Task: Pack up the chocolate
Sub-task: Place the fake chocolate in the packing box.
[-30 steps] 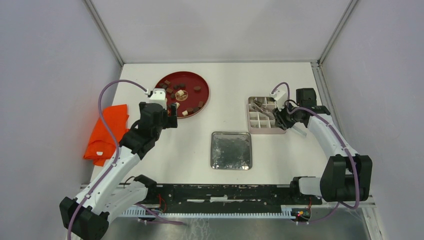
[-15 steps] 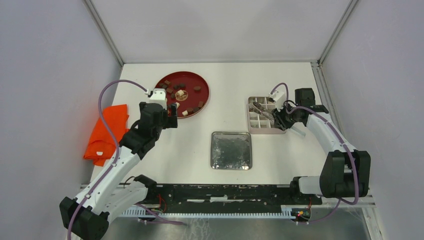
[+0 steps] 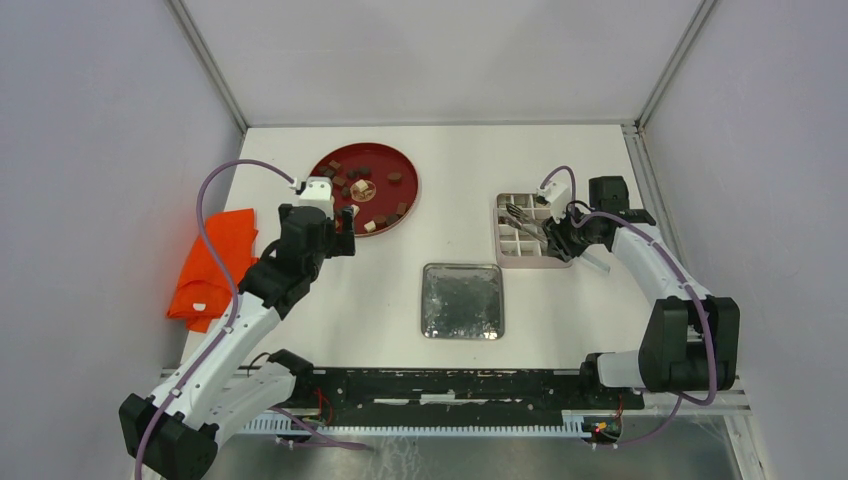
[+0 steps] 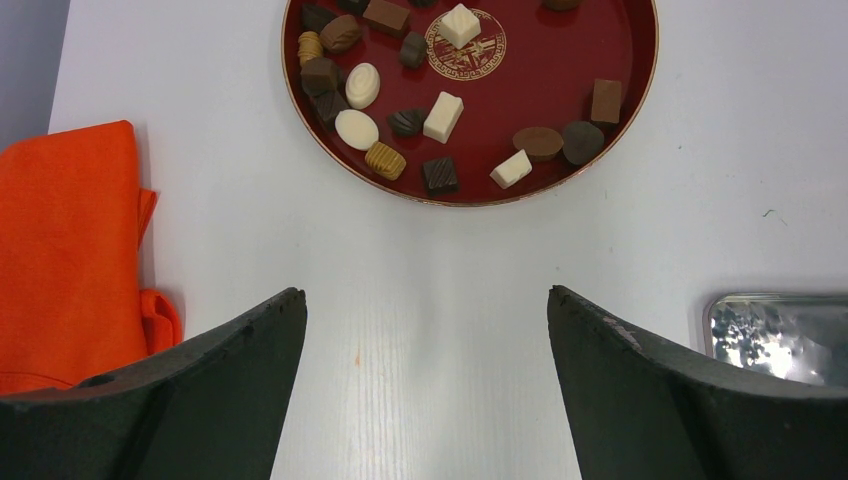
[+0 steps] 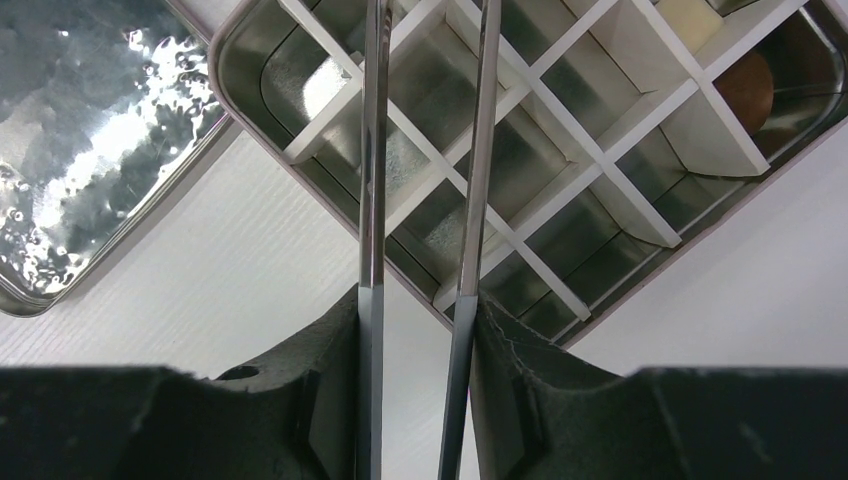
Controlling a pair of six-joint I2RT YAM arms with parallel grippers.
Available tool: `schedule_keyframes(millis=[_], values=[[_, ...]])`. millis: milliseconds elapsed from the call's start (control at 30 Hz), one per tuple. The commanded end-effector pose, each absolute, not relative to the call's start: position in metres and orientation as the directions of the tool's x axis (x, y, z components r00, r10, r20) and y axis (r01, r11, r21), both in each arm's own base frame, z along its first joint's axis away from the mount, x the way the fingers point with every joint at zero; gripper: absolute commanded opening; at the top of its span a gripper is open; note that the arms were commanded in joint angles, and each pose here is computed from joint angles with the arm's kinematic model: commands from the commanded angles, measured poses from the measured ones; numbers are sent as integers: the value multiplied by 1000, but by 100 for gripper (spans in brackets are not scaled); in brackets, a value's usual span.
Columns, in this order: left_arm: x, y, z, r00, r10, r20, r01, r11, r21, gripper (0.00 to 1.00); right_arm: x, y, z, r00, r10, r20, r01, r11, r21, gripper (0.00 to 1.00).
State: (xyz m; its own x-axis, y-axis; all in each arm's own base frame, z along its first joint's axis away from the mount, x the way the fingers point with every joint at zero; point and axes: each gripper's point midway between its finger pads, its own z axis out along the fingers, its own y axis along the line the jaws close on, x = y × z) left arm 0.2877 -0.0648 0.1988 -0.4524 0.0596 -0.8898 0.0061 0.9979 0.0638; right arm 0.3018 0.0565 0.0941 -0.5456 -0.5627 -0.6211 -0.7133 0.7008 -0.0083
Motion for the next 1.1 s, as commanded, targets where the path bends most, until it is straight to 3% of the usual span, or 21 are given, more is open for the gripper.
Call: schedule_keyframes(millis=[0, 367, 733, 1067], values=[[291, -63, 206, -422, 80, -903, 14, 997, 82, 95, 310, 59, 97, -509, -563, -651, -726, 688, -27, 43], [291, -63, 206, -421, 80, -904, 15, 997, 81, 95, 313, 61, 110, -488, -557, -671, -727, 686, -40, 43], [291, -63, 205, -425, 81, -902, 14, 996, 83, 95, 328, 87, 155, -413, -507, -757, -767, 642, -13, 39], [292, -59, 204, -428, 86, -900, -5, 995, 98, 94, 345, 209, 180, -219, -583, -782, -913, 406, -46, 39]])
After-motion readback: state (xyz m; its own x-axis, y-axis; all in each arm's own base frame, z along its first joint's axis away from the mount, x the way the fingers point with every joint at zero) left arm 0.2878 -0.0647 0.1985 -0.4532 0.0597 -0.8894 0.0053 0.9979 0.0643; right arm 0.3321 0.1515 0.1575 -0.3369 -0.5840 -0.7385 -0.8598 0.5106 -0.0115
